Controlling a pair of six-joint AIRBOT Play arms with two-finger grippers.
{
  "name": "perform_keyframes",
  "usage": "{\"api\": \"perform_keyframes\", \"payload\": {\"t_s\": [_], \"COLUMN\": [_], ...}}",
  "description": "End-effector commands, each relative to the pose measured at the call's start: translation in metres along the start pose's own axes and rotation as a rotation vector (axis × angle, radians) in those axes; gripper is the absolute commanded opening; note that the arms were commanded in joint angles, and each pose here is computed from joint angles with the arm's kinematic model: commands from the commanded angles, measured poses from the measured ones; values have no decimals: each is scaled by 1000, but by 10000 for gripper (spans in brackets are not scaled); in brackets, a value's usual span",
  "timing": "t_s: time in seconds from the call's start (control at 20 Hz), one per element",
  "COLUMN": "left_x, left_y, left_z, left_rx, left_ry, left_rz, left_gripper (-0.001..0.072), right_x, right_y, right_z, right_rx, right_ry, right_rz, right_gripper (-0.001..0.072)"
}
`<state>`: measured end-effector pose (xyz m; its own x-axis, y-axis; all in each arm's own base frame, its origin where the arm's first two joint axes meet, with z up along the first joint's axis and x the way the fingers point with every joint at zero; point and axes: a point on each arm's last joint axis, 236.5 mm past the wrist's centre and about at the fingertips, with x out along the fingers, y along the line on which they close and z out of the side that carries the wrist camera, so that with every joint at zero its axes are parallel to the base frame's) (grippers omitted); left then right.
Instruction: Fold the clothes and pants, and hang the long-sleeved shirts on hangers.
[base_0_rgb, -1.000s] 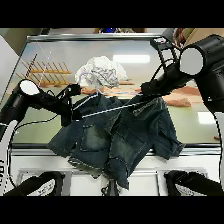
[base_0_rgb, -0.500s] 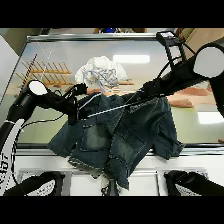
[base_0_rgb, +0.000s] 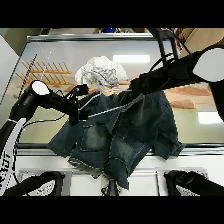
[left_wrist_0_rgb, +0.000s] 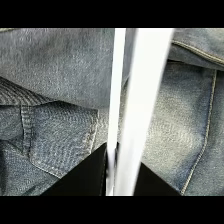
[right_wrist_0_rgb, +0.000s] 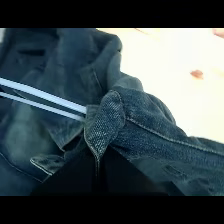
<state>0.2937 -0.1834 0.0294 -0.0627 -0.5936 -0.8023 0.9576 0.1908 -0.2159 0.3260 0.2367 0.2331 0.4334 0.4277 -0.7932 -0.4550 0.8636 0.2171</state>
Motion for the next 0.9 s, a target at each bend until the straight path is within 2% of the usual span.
{"api": "perform_keyframes", "payload": {"t_s": [0.0, 0.4, 0.85], "left_x": [0, 0, 0], "left_y": [0, -1, -1], "left_z": [0, 0, 0], "left_rx": [9, 9, 8], "left_ry": [1, 1, 1], "left_rz": [-1, -3, -3], "left_gripper": [19, 19, 20], "right_x": [11, 48, 59], "right_y": [37, 105, 114], "right_z": [11, 11, 5], "right_rx": [-83, -193, -207], "right_ry": [-52, -71, -46], "right_rz": [70, 172, 179], "right_gripper": [33, 33, 41]}}
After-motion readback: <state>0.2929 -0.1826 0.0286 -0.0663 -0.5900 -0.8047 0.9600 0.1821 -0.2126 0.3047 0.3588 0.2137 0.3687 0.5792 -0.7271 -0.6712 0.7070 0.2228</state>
